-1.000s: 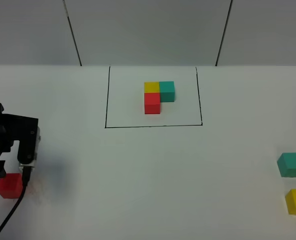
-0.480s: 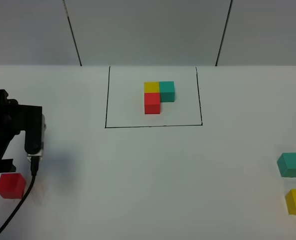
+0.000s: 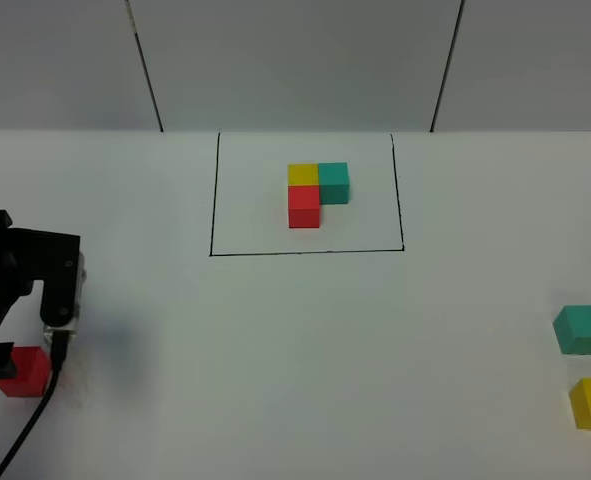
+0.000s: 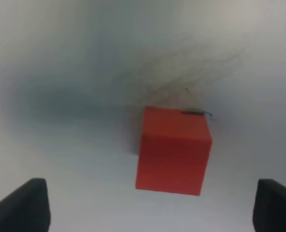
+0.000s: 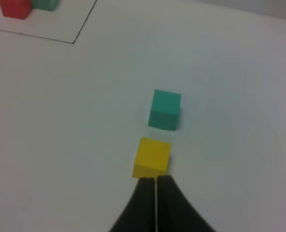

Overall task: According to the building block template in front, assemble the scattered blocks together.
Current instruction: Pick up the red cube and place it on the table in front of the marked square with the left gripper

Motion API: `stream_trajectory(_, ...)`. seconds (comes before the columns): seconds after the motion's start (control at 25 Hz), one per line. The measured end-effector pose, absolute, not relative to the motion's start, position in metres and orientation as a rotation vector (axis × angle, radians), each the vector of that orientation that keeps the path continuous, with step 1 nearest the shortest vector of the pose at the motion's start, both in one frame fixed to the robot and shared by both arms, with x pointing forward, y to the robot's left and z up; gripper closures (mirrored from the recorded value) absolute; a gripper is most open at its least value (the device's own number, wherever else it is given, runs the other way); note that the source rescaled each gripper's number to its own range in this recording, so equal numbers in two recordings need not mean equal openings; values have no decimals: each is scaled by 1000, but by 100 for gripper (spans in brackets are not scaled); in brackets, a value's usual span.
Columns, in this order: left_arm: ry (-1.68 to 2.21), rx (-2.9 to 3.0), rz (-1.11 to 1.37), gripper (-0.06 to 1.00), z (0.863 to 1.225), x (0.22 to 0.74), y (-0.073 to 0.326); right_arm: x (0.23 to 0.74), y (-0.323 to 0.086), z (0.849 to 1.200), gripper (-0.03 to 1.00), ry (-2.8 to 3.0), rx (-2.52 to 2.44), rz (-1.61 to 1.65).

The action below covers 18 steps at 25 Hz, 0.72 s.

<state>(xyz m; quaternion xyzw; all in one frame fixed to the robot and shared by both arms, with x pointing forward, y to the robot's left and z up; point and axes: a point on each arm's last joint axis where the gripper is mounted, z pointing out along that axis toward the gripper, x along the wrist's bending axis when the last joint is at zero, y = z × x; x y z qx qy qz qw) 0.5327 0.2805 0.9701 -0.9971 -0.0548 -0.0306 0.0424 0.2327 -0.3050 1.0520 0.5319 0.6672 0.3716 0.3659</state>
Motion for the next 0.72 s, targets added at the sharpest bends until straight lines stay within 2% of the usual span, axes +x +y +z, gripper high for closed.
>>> stream_trajectory(0.12,-153,-3029,-44,-5,970,530,282,233,-305,1052,96,1715,1367,955)
stream_trajectory(0.4,-161,-3032,-21,-5,970,528,282,233,-305,1052,96,1715,1367,955)
stream_trajectory(0.56,-166,-3041,-41,0,970,529,281,233,-305,1052,96,1715,1367,955)
stream_trajectory(0.72,-181,-3060,-74,9,970,532,280,233,-305,1052,96,1715,1367,955)
